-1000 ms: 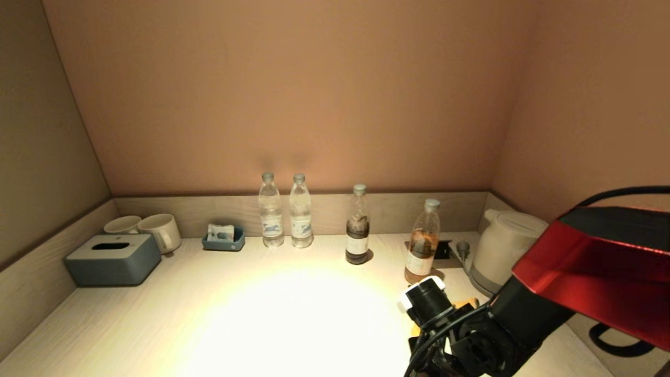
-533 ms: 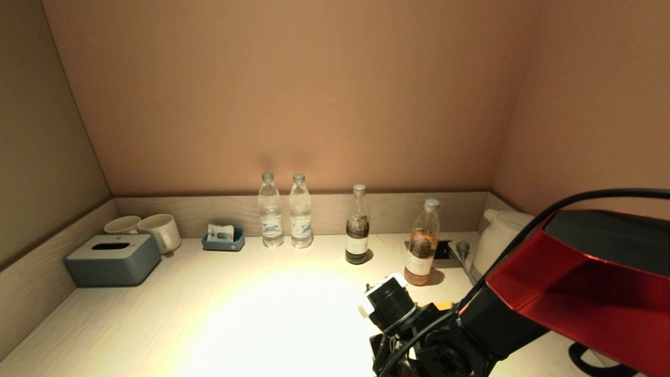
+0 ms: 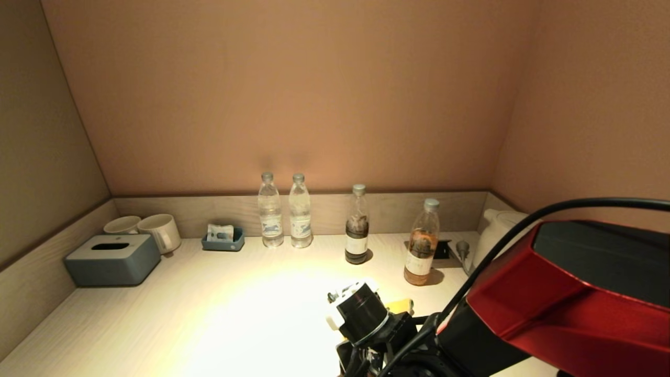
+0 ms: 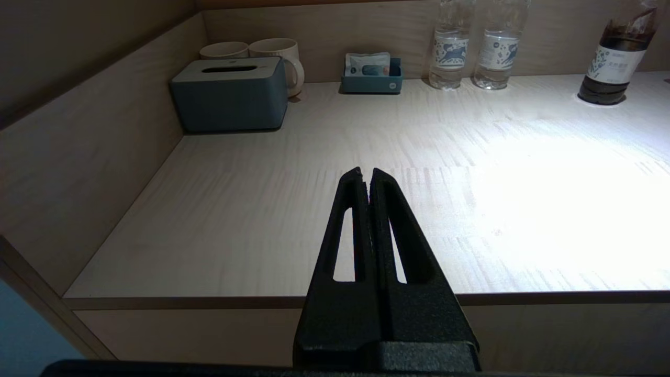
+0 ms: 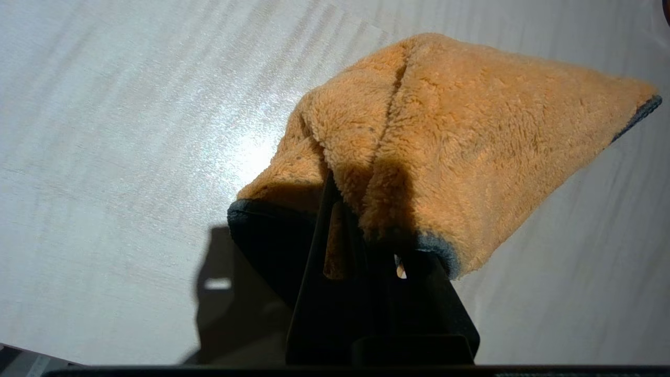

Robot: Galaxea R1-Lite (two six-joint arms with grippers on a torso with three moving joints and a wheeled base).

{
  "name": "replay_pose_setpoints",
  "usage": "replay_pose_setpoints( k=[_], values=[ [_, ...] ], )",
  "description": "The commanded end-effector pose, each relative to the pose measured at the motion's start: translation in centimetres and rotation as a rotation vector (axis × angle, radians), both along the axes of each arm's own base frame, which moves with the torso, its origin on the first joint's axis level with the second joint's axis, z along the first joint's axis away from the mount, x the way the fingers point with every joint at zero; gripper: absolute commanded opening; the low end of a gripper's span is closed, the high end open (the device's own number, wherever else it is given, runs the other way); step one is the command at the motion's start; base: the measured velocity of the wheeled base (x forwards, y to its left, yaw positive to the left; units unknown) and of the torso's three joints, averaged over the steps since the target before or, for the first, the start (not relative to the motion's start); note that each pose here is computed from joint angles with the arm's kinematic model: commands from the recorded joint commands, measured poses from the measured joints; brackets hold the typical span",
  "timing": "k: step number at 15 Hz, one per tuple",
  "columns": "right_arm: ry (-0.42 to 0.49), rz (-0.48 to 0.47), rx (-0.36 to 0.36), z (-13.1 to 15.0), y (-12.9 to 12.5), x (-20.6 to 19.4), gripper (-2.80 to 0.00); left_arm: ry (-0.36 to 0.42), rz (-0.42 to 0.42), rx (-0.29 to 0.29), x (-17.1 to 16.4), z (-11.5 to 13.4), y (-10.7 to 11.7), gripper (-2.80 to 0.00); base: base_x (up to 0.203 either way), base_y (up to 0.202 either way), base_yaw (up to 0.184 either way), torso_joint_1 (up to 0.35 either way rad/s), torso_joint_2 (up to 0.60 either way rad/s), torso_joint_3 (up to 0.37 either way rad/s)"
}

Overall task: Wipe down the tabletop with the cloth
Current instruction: Sweep the stains on the table

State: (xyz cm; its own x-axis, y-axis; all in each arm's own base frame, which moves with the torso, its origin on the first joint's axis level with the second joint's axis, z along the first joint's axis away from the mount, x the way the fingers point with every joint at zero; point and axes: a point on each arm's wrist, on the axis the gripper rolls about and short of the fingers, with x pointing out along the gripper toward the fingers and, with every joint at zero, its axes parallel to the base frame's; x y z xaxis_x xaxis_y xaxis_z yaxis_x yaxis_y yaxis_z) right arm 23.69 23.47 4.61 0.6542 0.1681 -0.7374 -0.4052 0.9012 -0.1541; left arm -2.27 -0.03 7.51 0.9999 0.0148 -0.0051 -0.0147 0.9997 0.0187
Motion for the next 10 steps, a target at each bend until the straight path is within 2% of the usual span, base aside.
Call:
replay_pose_setpoints(
  k=[1,3,5,8,10],
  values=[
    [-0.066,0.049,0.020,0.4,0.9,0.2,-2.80,0.001,0.001,0.000,0.0,0.0,0.0,-2.80,0.000,0.000,0.000,0.000,0.00,0.000],
    [-0.096,0.076,0.028,0.6,1.3,0.2,-2.80,0.001,0.000,0.000,0.0,0.0,0.0,-2.80,0.000,0.000,0.000,0.000,0.00,0.000],
    [-0.173,0.146,0.043,1.3,2.4,0.0,-2.80,0.001,0.001,0.000,0.0,0.0,0.0,-2.80,0.000,0.000,0.000,0.000,0.00,0.000],
    [-0.177,0.150,0.043,1.3,2.4,-0.1,-2.80,0.001,0.001,0.000,0.0,0.0,0.0,-2.80,0.000,0.000,0.000,0.000,0.00,0.000],
    [-0.240,0.211,0.053,2.2,3.6,-1.2,-2.80,0.001,0.001,0.000,0.0,0.0,0.0,-2.80,0.000,0.000,0.000,0.000,0.00,0.000]
  ],
)
